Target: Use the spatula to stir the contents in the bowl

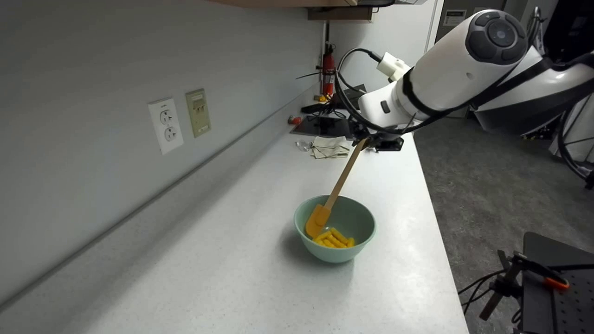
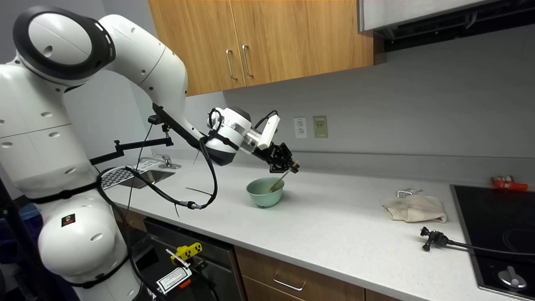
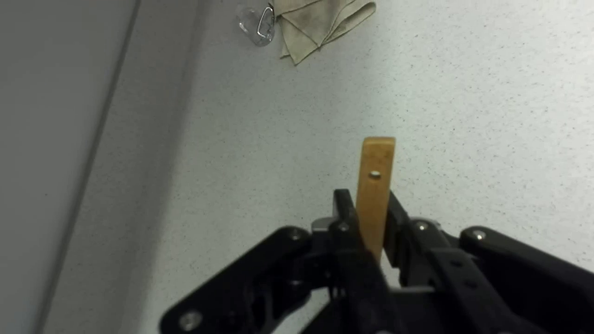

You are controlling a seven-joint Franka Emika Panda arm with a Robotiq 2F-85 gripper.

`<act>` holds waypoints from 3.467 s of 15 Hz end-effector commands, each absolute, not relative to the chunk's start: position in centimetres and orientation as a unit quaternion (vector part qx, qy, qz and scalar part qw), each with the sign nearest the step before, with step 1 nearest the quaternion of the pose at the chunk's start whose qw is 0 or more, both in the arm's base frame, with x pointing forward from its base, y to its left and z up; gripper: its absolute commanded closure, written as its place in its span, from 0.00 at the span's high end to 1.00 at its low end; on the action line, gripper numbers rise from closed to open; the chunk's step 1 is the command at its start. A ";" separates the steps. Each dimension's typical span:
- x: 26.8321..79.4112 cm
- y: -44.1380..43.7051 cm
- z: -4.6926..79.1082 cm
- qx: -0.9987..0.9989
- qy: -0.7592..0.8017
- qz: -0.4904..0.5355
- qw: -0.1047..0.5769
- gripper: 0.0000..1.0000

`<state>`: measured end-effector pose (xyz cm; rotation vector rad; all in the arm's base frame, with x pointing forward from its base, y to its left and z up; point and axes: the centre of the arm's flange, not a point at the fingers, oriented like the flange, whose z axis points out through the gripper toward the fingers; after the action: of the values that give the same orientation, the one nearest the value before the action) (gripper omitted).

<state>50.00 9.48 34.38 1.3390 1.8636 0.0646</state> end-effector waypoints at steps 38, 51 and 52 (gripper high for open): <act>52.6 8.1 37.4 0.584 0.735 0.014 0.346 0.04; 50.6 7.7 34.0 0.626 0.710 -0.044 0.319 0.04; 50.5 7.8 33.9 0.632 0.707 -0.044 0.315 0.04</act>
<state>50.82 7.27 34.00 1.6065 1.8818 -0.1025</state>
